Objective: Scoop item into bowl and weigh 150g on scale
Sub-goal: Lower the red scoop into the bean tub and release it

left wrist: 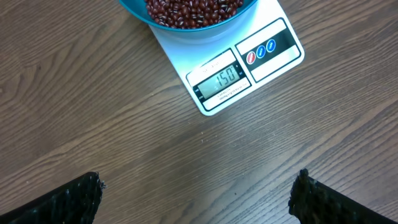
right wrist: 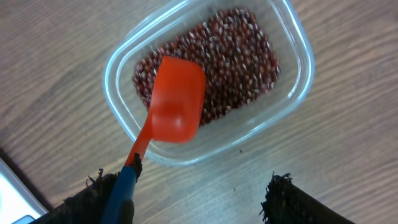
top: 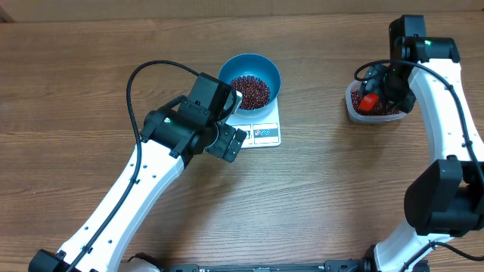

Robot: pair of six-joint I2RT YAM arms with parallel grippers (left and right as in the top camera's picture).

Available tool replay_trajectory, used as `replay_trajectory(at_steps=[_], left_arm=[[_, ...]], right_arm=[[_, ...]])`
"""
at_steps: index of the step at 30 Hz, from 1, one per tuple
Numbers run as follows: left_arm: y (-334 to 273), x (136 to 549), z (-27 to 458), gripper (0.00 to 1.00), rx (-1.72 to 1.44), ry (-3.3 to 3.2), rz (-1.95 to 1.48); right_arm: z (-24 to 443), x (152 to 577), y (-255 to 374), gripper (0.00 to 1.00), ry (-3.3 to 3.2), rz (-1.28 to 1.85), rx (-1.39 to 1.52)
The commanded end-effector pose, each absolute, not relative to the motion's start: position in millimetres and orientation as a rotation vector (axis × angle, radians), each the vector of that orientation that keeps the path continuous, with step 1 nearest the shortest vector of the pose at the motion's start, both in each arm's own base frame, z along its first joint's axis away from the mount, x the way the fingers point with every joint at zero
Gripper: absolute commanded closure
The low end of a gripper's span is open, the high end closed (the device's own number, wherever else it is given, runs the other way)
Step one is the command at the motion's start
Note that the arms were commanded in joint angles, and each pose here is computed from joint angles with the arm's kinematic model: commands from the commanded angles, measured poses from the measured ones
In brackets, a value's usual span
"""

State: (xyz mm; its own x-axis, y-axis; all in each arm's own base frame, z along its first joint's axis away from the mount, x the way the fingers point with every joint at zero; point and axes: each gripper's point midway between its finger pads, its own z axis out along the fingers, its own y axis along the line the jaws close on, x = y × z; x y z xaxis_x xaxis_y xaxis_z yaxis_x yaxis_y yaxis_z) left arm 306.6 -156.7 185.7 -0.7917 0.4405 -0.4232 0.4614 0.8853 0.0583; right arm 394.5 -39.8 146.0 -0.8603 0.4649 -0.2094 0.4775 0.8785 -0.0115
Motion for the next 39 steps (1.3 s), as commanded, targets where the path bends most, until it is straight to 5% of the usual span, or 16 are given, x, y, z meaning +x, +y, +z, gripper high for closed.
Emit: replay_trajectory(at_steps=[1, 25, 39], left_arm=[[-158, 304, 188, 0.0, 0.683, 2.607, -0.08], [-158, 304, 188, 0.0, 0.682, 2.607, -0.08], [-158, 304, 188, 0.0, 0.683, 2.607, -0.08]], right_arm=[[148, 389, -41, 0.26, 2.851, -0.098, 0.751], [149, 359, -65, 0.23, 2.879, -0.35, 0.87], [161, 361, -49, 0.2, 2.913, -0.208, 0.774]])
